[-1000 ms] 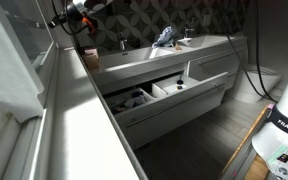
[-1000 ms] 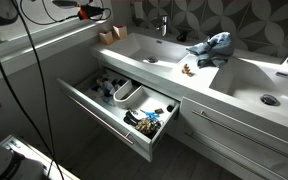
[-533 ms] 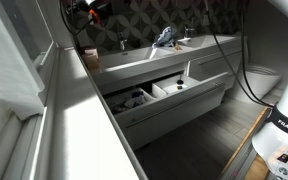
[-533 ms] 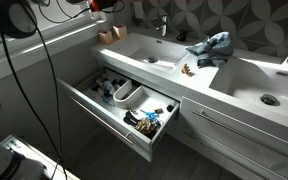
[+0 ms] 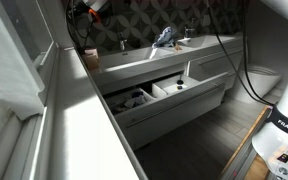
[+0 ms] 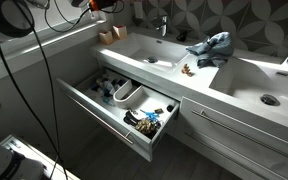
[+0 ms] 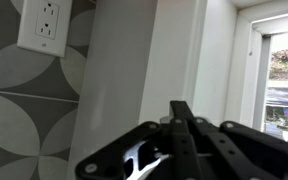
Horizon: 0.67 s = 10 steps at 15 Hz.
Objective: Slide the window to the right
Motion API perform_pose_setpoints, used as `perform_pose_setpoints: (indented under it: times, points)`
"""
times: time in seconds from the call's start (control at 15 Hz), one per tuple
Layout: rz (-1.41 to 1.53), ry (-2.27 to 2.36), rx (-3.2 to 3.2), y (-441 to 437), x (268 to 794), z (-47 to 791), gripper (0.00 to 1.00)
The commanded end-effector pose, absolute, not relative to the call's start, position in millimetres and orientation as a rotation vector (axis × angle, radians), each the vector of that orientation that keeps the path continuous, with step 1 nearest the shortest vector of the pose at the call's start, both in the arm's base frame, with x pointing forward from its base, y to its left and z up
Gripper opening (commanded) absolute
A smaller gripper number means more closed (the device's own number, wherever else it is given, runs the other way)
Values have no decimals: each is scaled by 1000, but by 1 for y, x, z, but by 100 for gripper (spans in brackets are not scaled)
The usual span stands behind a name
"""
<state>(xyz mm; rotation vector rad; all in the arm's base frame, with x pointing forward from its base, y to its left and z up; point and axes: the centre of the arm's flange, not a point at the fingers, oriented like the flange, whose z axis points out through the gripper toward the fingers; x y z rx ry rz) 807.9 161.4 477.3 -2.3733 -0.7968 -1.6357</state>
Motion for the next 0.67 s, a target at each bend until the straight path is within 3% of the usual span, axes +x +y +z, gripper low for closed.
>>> perform_pose_setpoints:
  times: [0.0, 0.07, 0.13, 0.27, 0.6]
  points:
    - [-1483, -760, -2463, 157, 789, 505, 0]
    - [-1438, -741, -2478, 152, 781, 508, 0]
    - [-1383, -709, -2484, 147, 770, 512, 26]
    - [-1298, -626, -2477, 134, 749, 520, 32]
    - [-1048, -416, -2530, 103, 693, 532, 66]
